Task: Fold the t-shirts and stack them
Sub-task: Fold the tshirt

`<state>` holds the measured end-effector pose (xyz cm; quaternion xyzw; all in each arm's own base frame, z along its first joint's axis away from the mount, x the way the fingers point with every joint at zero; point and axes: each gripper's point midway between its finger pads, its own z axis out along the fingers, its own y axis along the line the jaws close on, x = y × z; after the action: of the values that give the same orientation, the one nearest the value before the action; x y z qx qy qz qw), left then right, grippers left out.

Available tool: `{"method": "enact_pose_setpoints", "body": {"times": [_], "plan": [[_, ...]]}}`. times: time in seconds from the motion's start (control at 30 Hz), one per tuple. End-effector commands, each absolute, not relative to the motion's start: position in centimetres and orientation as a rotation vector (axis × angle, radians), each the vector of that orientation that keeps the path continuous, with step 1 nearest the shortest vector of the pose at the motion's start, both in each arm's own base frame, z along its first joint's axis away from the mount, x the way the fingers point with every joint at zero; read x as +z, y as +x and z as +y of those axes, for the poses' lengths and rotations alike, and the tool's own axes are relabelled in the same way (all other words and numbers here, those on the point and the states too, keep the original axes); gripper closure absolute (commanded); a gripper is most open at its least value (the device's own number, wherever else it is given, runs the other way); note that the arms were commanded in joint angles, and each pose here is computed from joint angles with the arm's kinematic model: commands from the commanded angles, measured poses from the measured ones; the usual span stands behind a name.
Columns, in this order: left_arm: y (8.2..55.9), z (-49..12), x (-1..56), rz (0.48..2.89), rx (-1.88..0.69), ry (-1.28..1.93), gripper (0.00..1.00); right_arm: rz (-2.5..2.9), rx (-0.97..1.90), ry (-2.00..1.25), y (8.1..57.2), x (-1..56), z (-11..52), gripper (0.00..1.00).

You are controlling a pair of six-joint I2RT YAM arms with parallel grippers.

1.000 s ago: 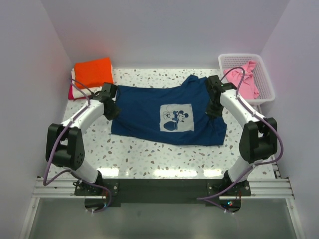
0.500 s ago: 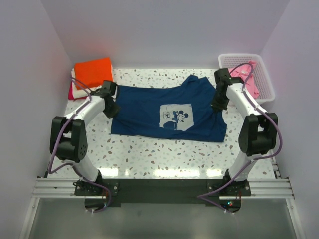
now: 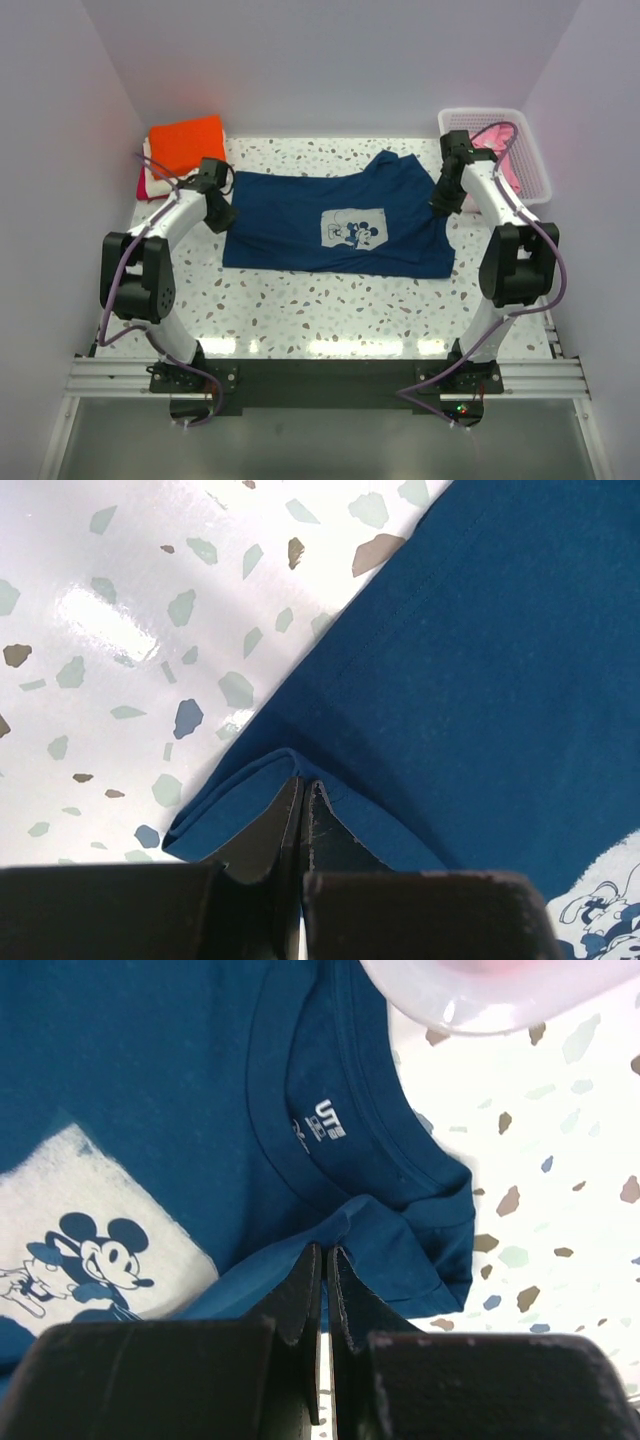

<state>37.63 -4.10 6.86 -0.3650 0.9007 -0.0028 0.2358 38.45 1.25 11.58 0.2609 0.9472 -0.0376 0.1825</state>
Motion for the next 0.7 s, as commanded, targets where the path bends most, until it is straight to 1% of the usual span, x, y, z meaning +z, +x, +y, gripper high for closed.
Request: {"method": "enact_pose_setpoints", "body": {"times": [0.0, 0.27, 0.67], "plan": [[39.8, -3.5, 8.3, 2.403, -0.042, -1.003, 1.0, 2.633, -0.074, 0.72, 40.4, 12.6, 1.3, 1.0], [40.4, -3.1, 8.0, 2.402, -0.037, -1.022, 1.0, 2.626, -0.08, 0.722, 42.2, 12.9, 1.2, 1.0], [42.2, -2.7, 7.1, 2.416, -0.06, -1.025, 1.0, 2.617, -0.099, 0.73, 43.7, 12.5, 0.7, 1.0]]}}
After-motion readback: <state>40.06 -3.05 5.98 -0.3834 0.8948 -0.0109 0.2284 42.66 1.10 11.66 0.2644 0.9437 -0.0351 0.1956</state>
